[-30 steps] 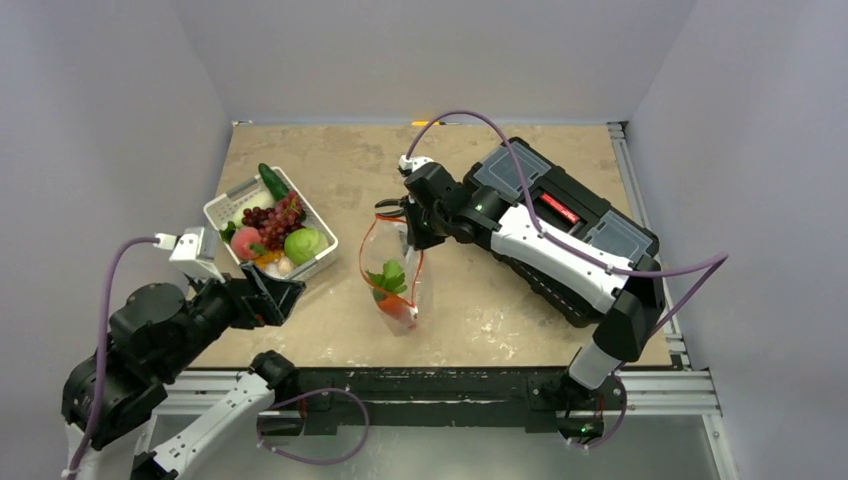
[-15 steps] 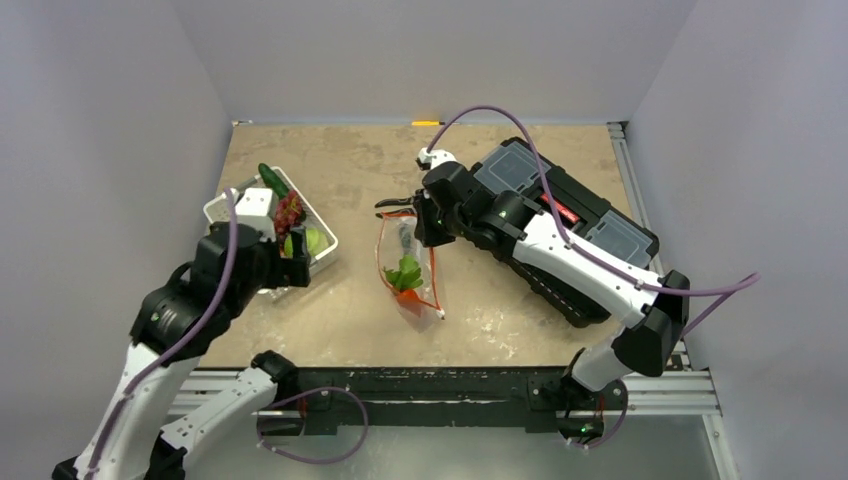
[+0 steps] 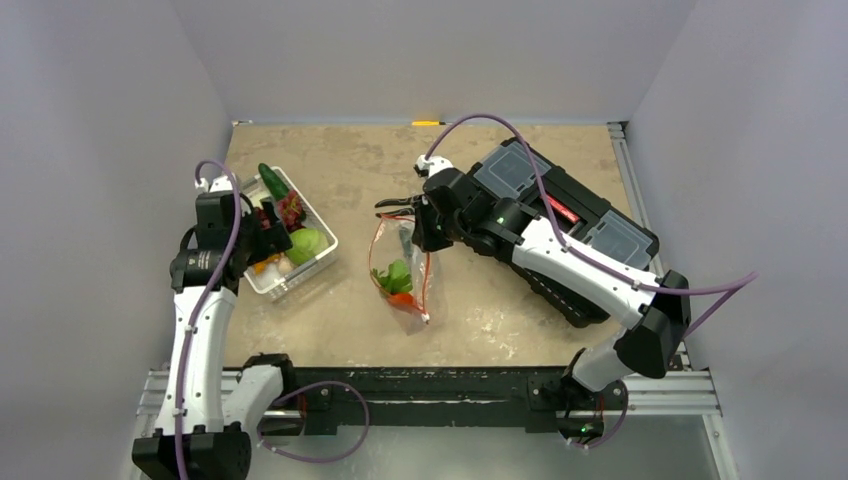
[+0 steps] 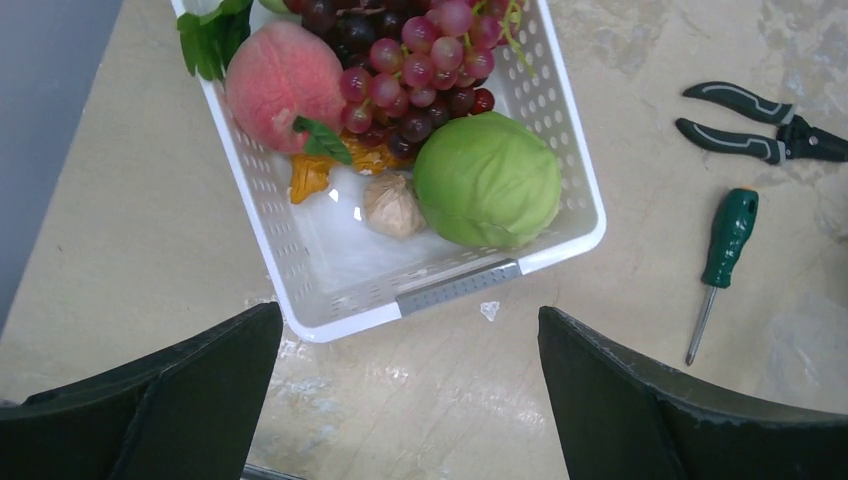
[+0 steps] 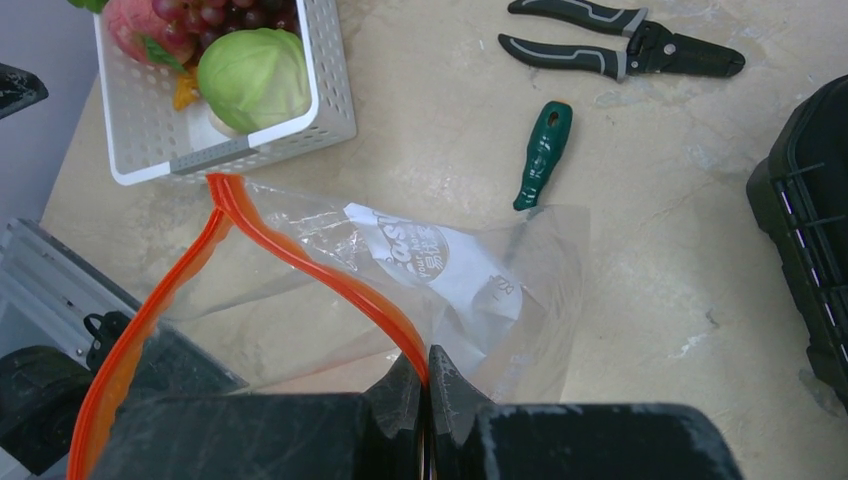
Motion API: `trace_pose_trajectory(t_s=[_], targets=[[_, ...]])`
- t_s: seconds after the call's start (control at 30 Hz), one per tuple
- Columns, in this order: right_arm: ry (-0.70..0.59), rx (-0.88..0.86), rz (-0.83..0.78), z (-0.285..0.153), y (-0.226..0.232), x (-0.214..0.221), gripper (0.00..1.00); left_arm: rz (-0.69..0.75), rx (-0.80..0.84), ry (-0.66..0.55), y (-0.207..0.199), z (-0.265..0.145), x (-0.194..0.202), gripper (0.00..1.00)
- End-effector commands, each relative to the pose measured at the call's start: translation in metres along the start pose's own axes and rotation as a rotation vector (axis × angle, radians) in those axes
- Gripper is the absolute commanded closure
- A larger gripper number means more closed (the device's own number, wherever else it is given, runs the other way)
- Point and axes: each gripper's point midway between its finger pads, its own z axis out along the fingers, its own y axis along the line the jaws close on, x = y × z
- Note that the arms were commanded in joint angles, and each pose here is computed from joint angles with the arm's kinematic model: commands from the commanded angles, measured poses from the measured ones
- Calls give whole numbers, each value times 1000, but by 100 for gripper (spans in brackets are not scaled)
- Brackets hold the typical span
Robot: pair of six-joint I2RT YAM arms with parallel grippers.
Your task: Place the food in the zip-top bag and seal the zipper
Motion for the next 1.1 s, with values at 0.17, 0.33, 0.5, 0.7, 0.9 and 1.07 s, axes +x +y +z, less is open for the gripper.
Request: trace_pose_trajectory(t_s=[0.17,0.33,0.5,0.7,0.9,1.07], targets=[[-79,16,-40,-15,-3,-20,100,-137,3,-56,6,22,-12,0],[-123,89,-77,-49,-18,-35,100,-137,48,-28,3,33,-2,0],[-187,76,-95,-80,-18,-50,100,-175,648,18,-92,-15,9,12],[-106,-84,-86,-52,18,-41,100,-186,970,-80,-151,-103,11,12],[-73,-113,-104,-43,24,-38,100,-69,1016,80,-198,-111,54,12],[-5,-151,-106,-32,28,-18,100,-80,1000,-12,-213,-108,61,10]])
